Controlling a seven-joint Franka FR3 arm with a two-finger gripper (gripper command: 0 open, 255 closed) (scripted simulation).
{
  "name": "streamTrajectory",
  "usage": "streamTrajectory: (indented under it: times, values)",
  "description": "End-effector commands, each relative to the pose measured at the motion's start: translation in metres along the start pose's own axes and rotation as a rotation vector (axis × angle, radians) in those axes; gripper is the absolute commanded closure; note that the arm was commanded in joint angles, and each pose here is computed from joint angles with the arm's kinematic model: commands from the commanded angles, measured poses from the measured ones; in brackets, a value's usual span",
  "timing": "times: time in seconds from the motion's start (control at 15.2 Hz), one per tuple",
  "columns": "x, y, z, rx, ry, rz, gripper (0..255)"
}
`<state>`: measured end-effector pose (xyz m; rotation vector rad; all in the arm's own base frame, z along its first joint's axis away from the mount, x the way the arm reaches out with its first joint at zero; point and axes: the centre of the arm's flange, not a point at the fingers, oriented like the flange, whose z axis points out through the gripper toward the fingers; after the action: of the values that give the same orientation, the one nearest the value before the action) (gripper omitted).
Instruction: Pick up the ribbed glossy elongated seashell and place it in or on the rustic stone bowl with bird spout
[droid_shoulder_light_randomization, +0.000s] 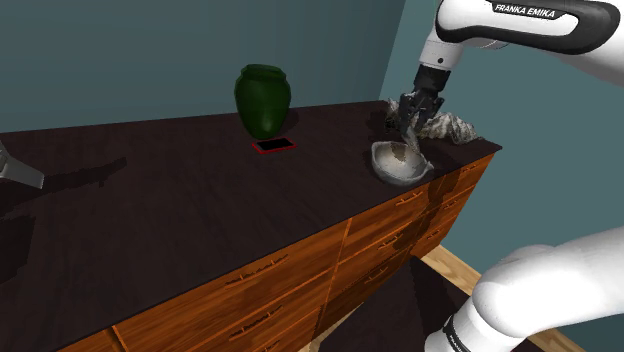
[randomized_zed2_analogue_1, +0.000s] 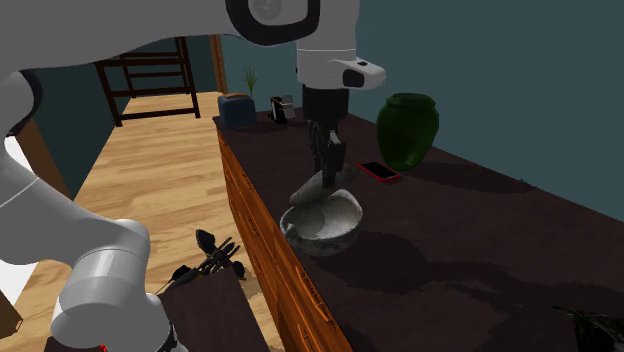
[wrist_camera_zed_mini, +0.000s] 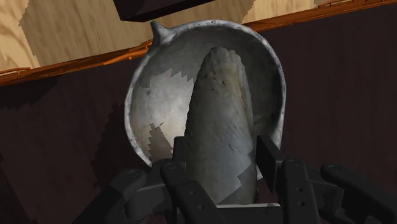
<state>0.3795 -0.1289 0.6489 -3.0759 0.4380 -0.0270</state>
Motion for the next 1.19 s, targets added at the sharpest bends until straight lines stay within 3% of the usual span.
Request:
streamTrajectory:
  times: [0.0, 0.46, 0.99, 1.06, 1.12]
  values:
    - [0.001, 0.001, 0.011, 0.000, 0.000, 0.000, 255]
    - [0.000, 0.002, 0.049, 0.000, 0.000, 0.000, 255]
    - [0.000, 0.002, 0.049, 0.000, 0.000, 0.000, 255]
    - [0.000, 0.002, 0.049, 0.000, 0.000, 0.000, 0]
    - [0.000, 0.002, 0.049, 0.000, 0.000, 0.000, 0]
